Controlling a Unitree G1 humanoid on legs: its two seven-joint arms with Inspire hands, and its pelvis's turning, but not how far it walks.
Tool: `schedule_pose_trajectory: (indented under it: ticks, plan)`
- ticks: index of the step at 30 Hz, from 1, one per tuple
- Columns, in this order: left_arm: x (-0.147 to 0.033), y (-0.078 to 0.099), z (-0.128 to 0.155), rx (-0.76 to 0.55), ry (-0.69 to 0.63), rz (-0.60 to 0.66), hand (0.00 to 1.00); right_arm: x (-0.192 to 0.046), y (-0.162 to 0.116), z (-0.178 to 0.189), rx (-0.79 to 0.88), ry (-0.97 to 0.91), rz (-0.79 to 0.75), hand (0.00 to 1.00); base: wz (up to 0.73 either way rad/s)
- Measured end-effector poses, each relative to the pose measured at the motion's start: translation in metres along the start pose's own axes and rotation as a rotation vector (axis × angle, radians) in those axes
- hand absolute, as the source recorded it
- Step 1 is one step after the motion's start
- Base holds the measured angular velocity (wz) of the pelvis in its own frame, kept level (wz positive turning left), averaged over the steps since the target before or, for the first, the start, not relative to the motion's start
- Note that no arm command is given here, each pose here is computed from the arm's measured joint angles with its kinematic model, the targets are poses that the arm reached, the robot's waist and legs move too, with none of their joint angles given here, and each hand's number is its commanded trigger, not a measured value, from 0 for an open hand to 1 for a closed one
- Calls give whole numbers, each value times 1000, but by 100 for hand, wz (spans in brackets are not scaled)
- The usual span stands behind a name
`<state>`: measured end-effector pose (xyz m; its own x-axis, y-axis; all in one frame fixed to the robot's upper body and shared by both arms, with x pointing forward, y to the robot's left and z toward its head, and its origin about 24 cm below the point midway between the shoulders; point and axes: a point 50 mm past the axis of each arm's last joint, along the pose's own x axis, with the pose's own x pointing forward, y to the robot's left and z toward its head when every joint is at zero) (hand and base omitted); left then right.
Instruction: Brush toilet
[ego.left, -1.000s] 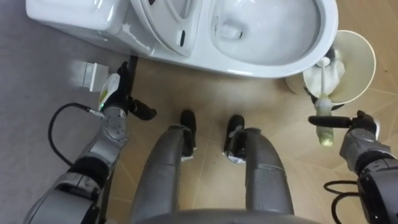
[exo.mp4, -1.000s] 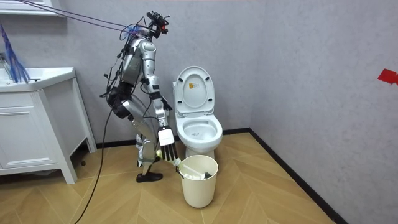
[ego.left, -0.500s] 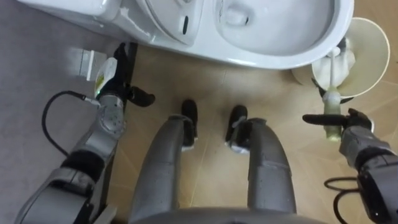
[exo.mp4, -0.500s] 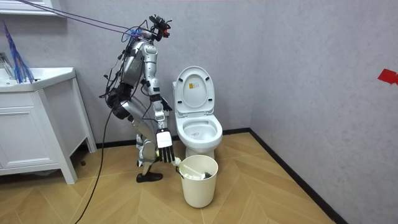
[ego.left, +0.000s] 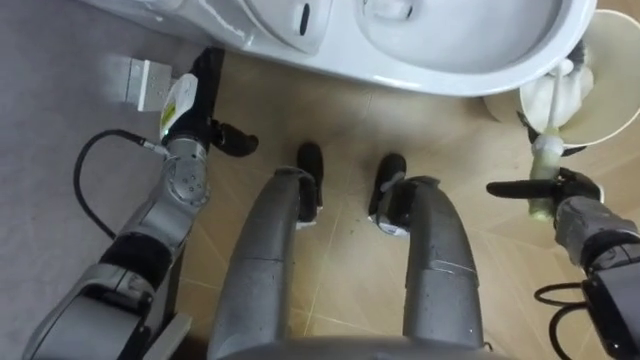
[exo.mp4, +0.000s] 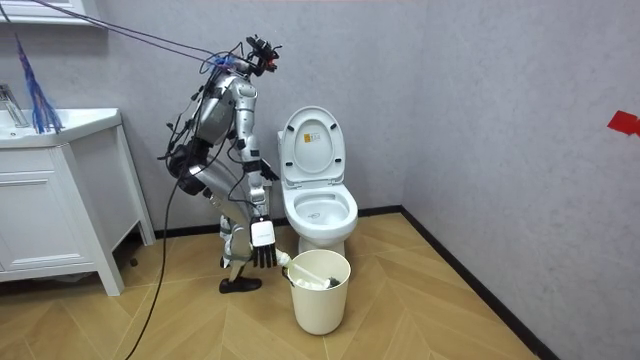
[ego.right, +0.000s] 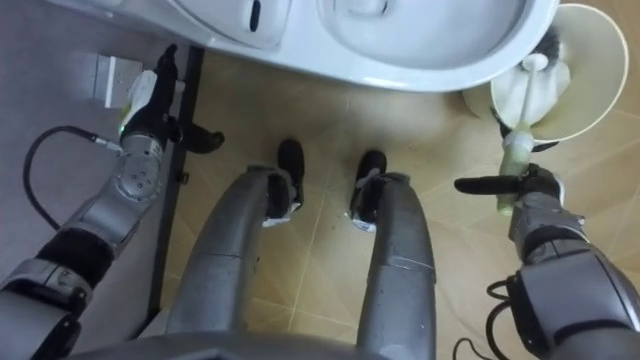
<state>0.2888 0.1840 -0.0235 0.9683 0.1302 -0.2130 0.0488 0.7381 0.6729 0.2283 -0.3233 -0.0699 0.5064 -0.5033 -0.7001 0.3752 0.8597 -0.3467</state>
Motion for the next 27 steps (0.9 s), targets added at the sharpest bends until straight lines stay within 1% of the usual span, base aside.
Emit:
schedule_pose_trajectory:
  ticks: [6, 13, 16, 19, 25, 27]
  plan:
    - [0, -1, 2, -25, 2, 14, 0, 0, -2, 4, 67, -6, -1, 0, 1]
    - [1, 0, 3, -24, -2, 28, 0, 0, -2, 10, 94, -14, -9, 0, 4]
    - [1, 0, 3, -22, 1, 27, 0, 0, -2, 10, 130, -9, -8, 0, 5]
    - [1, 0, 4, -25, -4, 26, 0, 0, -1, 12, 201, -5, -1, 0, 0]
    - [2, 5, 12, -17, -46, 39, 0, 0, 1, 18, 358, 2, 26, 0, 0]
    - [2, 7, 13, -17, -53, 45, 0, 0, 2, 19, 439, 10, 35, 0, 0]
